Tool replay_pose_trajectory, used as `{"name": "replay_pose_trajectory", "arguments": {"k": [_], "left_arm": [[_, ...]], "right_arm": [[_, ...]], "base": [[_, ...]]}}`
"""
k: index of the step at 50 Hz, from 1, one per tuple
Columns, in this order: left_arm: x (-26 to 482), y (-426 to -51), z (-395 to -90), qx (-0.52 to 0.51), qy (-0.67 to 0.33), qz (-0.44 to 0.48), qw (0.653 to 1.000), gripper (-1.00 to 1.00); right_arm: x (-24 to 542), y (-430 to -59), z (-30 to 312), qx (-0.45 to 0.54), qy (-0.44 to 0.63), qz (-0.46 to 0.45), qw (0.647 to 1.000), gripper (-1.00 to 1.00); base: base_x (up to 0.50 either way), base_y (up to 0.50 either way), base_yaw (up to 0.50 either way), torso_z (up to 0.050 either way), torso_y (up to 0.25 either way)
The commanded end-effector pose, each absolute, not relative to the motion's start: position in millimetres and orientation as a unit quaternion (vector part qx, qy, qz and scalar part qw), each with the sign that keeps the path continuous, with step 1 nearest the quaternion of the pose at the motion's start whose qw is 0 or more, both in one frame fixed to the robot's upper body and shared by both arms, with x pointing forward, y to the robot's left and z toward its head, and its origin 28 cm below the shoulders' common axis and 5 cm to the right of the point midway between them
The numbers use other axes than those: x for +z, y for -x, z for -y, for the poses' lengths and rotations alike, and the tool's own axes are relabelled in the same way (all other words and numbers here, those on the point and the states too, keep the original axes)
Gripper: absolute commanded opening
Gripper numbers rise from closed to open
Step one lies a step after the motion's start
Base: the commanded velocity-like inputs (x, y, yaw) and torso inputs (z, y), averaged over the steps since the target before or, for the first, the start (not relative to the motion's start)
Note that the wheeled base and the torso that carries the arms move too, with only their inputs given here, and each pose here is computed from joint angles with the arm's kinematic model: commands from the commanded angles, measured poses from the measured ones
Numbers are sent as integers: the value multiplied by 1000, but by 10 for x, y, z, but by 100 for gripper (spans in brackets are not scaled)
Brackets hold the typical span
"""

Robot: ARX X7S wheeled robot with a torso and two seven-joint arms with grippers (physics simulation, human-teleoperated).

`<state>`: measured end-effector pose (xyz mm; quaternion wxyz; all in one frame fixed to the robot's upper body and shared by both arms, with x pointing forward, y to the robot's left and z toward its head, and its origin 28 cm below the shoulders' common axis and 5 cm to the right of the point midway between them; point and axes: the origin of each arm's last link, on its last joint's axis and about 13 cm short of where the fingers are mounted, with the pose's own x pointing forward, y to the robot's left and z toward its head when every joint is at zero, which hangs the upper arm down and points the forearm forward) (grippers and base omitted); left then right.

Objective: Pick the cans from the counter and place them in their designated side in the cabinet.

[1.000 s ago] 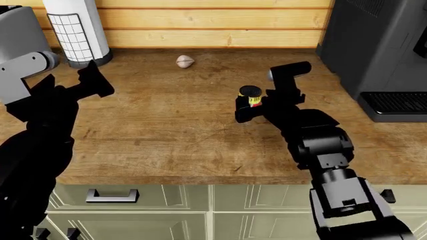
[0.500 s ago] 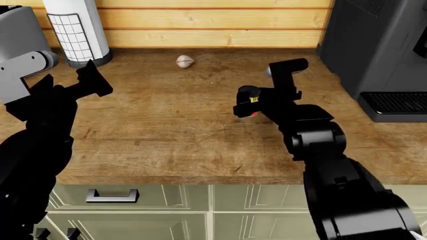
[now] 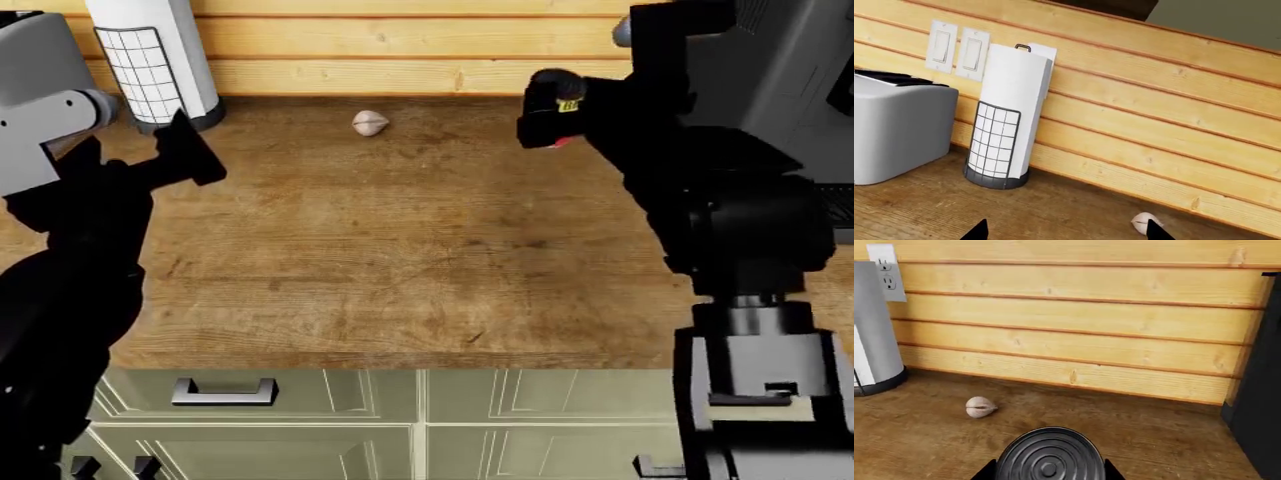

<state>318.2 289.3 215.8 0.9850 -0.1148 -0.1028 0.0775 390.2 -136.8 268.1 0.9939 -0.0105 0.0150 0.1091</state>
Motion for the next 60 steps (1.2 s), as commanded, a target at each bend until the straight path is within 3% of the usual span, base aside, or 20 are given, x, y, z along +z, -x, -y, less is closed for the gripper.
{"name": "replay_pose_trajectory", "arguments": {"k": [1, 12, 60], "left_arm": [[2257, -3156, -2869, 70, 97, 109, 987, 100], [2283, -3130, -2846, 64, 90, 113, 987, 100], [2327, -3296, -2960, 72, 67, 138, 986, 100]], "right_arm": [[3470, -3334, 1523, 114, -7, 92, 989, -100], [3726, -3129, 1591, 105, -9, 121, 987, -100], [3900, -3281, 1570, 111, 2, 139, 984, -100]], "base": [[0, 0, 0, 0, 0], [0, 0, 0, 0, 0], [-9, -499, 0, 0, 0]]}}
